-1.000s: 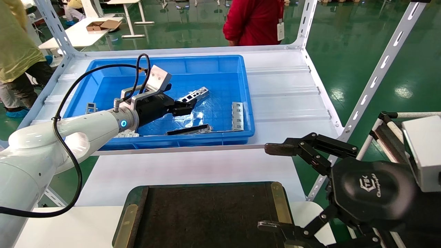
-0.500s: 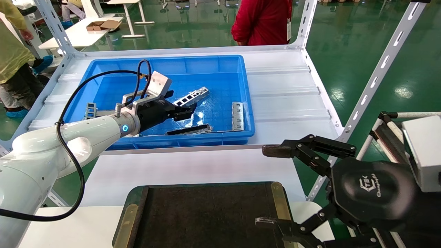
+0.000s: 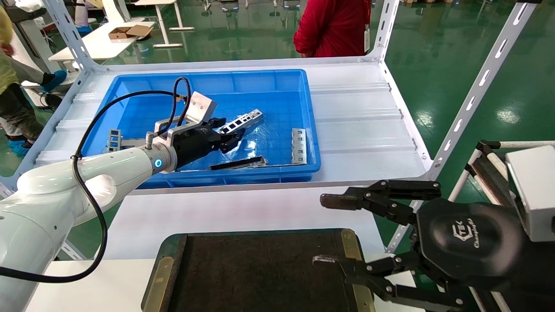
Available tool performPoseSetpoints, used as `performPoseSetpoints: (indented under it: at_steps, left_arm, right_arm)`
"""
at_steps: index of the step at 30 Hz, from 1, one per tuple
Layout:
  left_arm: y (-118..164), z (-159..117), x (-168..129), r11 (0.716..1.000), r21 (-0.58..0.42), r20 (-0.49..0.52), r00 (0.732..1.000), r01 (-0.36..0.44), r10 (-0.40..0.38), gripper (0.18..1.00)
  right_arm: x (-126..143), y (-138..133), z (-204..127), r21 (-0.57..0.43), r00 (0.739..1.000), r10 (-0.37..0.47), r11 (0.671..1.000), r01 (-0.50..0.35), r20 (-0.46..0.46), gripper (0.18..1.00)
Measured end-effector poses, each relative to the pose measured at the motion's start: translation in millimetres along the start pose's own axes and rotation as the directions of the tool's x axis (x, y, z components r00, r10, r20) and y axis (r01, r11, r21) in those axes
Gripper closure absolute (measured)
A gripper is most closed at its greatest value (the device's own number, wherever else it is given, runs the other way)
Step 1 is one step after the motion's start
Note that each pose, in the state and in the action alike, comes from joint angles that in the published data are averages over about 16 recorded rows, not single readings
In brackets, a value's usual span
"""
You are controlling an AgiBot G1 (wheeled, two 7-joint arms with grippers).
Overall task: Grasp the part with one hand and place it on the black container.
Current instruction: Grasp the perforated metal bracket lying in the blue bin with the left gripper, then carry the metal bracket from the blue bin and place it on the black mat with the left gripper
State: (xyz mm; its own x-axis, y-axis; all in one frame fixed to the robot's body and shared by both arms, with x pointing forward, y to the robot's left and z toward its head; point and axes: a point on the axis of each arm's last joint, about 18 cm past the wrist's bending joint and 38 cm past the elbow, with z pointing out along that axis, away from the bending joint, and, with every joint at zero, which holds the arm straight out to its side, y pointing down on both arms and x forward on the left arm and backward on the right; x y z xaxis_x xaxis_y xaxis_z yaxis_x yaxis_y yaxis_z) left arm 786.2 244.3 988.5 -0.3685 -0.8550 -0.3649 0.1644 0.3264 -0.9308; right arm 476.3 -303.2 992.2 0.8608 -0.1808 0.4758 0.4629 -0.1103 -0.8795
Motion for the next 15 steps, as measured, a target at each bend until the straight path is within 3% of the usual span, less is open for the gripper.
performPoseSetpoints:
  at_steps: [11, 15]
  left_arm:
    - [2.4, -0.1, 0.5, 1.0, -0.002, 0.0, 1.0, 0.009, -0.009, 0.751]
    - [-0.2, -0.6, -0.6, 1.0, 0.005, 0.0, 1.0, 0.012, -0.012, 0.804]
  right_arm:
    - [0.0, 0.0, 0.0, 0.0, 1.0, 0.0, 1.0, 0.0, 0.0, 0.724]
    - [0.0, 0.0, 0.0, 0.0, 1.0, 0.0, 1.0, 0.0, 0.0, 0.797]
